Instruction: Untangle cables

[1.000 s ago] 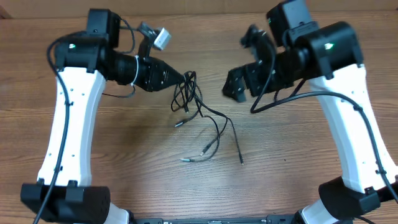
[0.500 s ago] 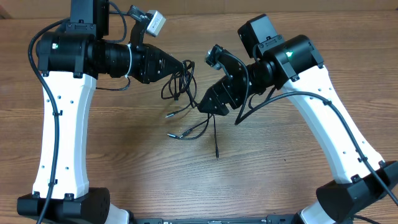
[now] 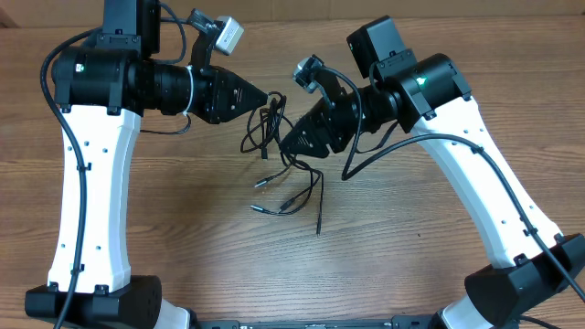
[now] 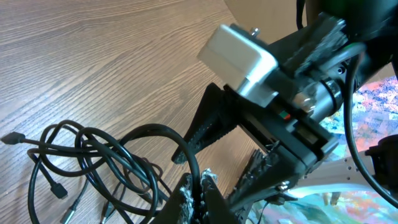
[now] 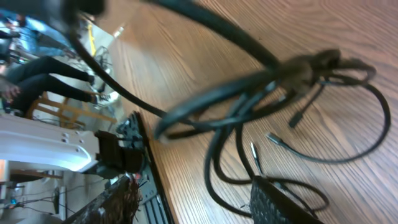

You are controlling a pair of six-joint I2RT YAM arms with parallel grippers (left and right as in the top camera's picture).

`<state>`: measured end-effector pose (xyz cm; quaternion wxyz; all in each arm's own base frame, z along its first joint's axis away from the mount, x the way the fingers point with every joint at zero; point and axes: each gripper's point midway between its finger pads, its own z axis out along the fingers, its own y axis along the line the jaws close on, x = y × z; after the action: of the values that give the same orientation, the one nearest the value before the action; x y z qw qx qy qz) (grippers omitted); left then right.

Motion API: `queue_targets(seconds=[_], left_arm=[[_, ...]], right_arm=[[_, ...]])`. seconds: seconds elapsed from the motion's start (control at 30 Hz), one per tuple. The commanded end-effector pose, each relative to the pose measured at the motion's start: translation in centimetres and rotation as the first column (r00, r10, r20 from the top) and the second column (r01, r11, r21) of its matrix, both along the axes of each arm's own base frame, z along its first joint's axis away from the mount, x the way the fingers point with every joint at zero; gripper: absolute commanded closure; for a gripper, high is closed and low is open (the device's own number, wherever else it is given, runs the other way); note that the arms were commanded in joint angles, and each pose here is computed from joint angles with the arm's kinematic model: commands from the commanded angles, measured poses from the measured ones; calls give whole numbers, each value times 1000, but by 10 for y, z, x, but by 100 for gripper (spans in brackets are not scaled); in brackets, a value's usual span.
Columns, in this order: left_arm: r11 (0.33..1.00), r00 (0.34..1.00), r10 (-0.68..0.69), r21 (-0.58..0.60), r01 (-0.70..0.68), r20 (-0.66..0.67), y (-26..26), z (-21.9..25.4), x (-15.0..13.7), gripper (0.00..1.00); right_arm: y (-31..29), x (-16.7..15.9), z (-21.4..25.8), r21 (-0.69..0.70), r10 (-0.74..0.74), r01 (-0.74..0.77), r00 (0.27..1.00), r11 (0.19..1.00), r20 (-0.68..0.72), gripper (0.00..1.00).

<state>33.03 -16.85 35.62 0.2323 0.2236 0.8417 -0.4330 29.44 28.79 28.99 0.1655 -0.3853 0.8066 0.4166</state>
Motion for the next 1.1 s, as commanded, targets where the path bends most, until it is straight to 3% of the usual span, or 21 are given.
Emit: queue_targets(seconds=[0.0, 0.33, 0.53, 0.57, 0.6, 0.63, 0.67, 1.03, 1.07], left_arm=[[1000, 999, -3, -6, 3, 47, -2, 18, -8, 95], [1000, 999, -12, 7, 12, 34, -5, 14, -12, 95], [999, 999, -46, 5, 45, 29, -16, 15, -18, 95], [999, 998, -51, 6, 51, 29, -18, 14, -19, 95], [998, 998, -55, 6, 55, 30, -20, 15, -20, 96], [998, 998, -57, 7, 57, 31, -21, 15, -20, 96], [998, 998, -57, 8, 56, 33, -21, 14, -20, 96], [1000, 1000, -3, 9, 3, 23, -3, 14, -12, 96], [1000, 1000, -3, 9, 3, 23, -3, 14, -12, 96]], right_arm=[[8, -9, 18, 82, 32, -31, 999, 996, -8, 45], [14, -1, 27, 125, 13, -13, 1000, 992, 0, 44], [17, 4, 31, 143, 11, -16, 999, 990, 33, 53], [17, 5, 31, 144, 11, -16, 999, 989, 36, 58], [17, 5, 31, 145, 11, -17, 999, 989, 40, 69], [18, 6, 32, 146, 11, -17, 999, 989, 41, 90], [18, 6, 31, 146, 11, -17, 999, 989, 40, 96], [-2, 21, 5, -19, -142, 142, 990, 990, -1, 96], [-2, 21, 5, -21, -142, 141, 990, 990, -5, 83]])
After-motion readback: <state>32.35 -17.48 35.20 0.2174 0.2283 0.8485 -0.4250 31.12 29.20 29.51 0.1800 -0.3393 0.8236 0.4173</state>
